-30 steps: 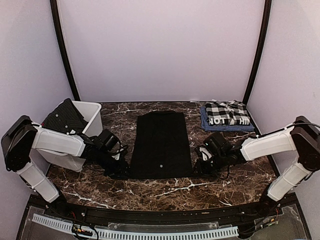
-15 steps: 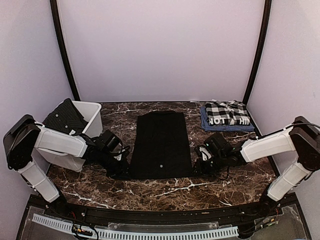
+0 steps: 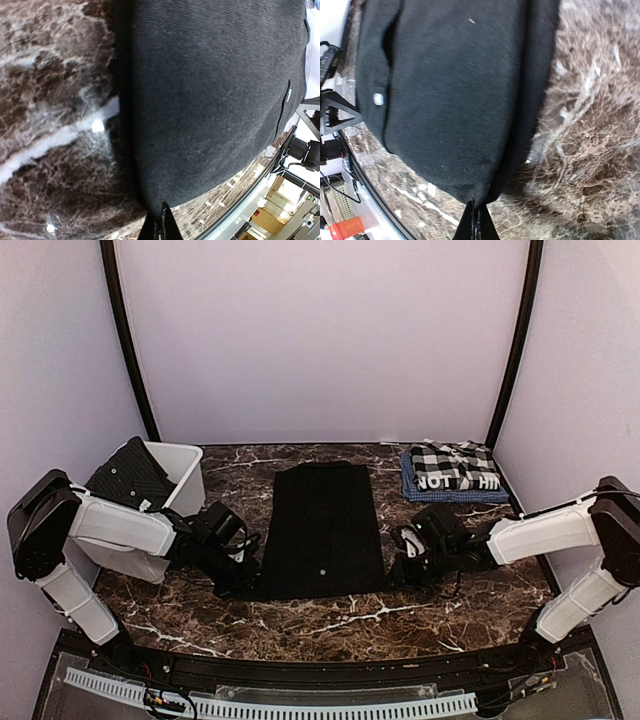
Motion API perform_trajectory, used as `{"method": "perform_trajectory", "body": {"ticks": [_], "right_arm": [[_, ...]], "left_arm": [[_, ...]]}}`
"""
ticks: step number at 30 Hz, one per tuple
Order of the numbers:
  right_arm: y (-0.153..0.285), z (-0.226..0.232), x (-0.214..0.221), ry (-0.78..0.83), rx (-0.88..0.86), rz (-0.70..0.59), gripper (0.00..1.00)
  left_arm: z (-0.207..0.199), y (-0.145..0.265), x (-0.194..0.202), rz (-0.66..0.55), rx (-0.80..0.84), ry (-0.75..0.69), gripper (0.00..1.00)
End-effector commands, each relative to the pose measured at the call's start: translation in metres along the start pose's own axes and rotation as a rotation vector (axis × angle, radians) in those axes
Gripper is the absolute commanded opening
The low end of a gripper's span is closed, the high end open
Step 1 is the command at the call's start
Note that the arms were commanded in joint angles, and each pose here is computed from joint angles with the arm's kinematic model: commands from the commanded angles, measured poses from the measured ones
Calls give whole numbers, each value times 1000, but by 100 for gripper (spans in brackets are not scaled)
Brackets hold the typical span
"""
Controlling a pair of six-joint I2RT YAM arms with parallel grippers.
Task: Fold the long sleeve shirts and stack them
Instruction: Pick up the 2/3-rectangle-folded shirt from the center of the board, then fold the 2/3-rectangle-folded shirt at the center of the board.
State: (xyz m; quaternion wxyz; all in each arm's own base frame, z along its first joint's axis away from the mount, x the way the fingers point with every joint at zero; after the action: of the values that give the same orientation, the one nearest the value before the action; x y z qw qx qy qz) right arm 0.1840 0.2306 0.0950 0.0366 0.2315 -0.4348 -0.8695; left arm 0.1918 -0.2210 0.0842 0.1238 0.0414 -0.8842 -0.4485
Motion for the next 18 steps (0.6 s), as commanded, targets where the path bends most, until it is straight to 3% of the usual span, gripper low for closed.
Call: {"method": "perform_trajectory", "body": {"ticks": [1,9,18], "right_arm": [[13,8,-4,18,-21,-57,0],[37,21,-2,32,-60,-127,0],[81,48,-22,86,-67,-276,0]], "left_arm": [[-4,11,7,-27,3,-10,0],[-17,34,18,-79,34,-42,0],[-62,75,23,-170,124,-127,0]]}}
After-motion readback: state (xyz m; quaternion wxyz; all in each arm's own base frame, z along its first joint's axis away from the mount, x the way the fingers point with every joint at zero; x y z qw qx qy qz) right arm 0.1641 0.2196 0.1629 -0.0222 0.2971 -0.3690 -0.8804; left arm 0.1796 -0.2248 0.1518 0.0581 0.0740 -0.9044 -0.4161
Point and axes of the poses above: each gripper's point midway between its finger pads, its own y axis back along the fingers, its own z axis along the line the jaws close on, x = y × z, the point moved 8 cm from there along y, back along the fingers, and after that the axes turned 14 degrees about y, right-handed, at the moved point
